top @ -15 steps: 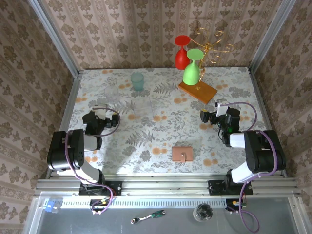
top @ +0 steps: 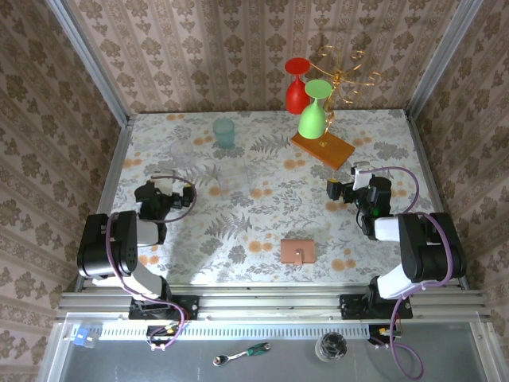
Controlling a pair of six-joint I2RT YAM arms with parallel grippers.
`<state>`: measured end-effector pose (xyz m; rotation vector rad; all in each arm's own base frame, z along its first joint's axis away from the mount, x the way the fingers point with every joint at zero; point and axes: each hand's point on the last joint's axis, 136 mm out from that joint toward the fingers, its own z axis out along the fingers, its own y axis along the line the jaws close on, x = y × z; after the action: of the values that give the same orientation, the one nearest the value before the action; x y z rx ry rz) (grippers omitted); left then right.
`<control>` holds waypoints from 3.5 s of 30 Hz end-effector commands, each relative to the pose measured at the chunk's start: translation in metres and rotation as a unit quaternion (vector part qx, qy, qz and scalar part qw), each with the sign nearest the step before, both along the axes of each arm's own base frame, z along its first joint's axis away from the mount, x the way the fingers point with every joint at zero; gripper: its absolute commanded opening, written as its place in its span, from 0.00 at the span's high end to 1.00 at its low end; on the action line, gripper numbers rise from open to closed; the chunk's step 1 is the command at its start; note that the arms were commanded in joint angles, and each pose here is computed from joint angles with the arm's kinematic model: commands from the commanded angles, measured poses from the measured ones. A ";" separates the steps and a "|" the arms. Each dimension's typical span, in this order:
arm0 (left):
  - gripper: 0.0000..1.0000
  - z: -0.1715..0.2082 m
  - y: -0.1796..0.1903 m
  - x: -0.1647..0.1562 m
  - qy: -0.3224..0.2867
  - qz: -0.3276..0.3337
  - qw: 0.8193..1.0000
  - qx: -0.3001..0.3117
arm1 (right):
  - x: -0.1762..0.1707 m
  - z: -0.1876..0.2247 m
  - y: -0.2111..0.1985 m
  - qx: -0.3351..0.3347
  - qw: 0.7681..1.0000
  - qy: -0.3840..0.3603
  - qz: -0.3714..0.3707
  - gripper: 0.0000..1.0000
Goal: Take the credit cards out of the card holder
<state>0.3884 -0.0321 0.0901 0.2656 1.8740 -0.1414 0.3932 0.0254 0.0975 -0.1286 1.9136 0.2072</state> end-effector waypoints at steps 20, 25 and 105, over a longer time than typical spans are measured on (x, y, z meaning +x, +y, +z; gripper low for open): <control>0.00 0.010 0.004 0.005 -0.014 0.011 1.000 0.009 | 0.002 0.004 -0.004 -0.007 1.000 -0.010 -0.016 0.00; 0.00 0.016 0.004 0.003 -0.020 0.027 0.999 0.025 | 0.003 0.009 -0.003 -0.012 1.000 -0.002 -0.019 0.00; 0.93 -0.016 -0.144 0.021 0.446 0.088 0.887 -0.078 | -0.063 0.070 0.074 0.005 0.997 0.071 0.038 0.00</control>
<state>0.4086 -0.1732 0.0732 -0.1569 2.7566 -0.3618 0.3302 0.0998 0.1586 -0.1976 2.0719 0.2890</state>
